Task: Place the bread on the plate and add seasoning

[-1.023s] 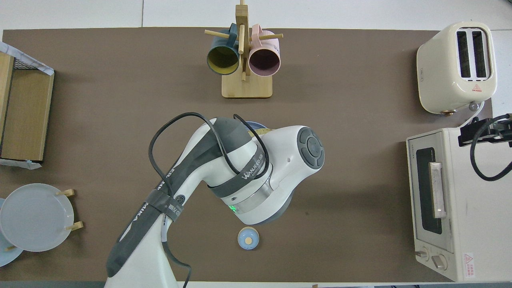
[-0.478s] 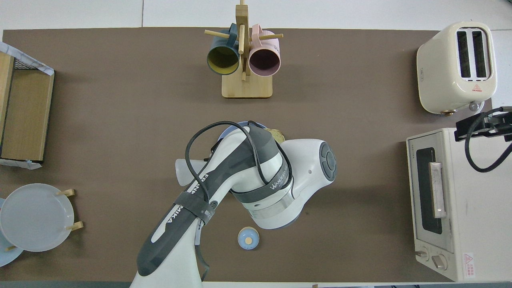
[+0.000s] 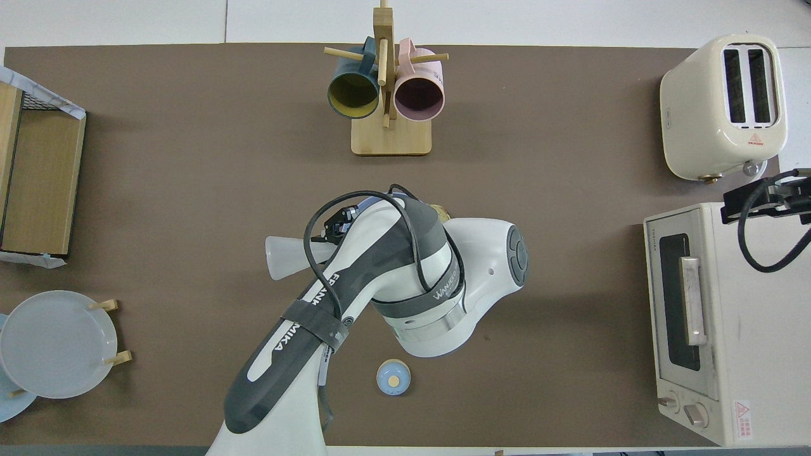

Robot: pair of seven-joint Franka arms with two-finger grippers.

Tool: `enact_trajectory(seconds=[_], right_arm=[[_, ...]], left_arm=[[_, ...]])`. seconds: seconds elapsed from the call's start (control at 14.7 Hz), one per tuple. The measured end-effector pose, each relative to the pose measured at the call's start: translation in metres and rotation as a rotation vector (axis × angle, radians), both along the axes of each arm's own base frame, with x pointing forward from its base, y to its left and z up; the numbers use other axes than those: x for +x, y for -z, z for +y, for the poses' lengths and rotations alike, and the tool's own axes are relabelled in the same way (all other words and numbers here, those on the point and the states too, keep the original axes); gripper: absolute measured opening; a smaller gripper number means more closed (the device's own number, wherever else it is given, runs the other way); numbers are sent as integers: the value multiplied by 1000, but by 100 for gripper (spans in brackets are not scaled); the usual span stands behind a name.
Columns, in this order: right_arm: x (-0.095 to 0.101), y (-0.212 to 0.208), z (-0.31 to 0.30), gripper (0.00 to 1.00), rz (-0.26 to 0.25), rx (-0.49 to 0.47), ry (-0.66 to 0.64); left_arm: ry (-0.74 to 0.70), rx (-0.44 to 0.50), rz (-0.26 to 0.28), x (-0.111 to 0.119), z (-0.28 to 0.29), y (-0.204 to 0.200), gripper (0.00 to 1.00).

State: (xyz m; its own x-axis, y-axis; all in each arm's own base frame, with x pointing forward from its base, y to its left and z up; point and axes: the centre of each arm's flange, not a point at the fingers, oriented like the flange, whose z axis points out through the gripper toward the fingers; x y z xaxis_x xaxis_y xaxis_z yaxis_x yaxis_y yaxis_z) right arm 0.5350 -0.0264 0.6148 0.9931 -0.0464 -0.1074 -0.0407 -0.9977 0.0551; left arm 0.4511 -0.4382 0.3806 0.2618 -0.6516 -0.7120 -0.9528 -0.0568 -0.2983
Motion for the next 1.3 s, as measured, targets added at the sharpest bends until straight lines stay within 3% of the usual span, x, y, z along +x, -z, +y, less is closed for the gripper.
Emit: enact_trajectory(seconds=[0.55, 0.75, 1.02, 1.3], right_arm=[[0, 0, 0, 100, 2, 0, 0], [0, 0, 0, 100, 2, 0, 0], [0, 0, 0, 100, 3, 0, 0], [0, 0, 0, 100, 3, 0, 0]], left_arm=[[-18, 107, -107, 56, 53, -3, 33], [-17, 111, -116, 62, 58, -4, 33], [30, 104, -109, 40, 32, -2, 33], [107, 97, -71, -18, -20, 1, 33]])
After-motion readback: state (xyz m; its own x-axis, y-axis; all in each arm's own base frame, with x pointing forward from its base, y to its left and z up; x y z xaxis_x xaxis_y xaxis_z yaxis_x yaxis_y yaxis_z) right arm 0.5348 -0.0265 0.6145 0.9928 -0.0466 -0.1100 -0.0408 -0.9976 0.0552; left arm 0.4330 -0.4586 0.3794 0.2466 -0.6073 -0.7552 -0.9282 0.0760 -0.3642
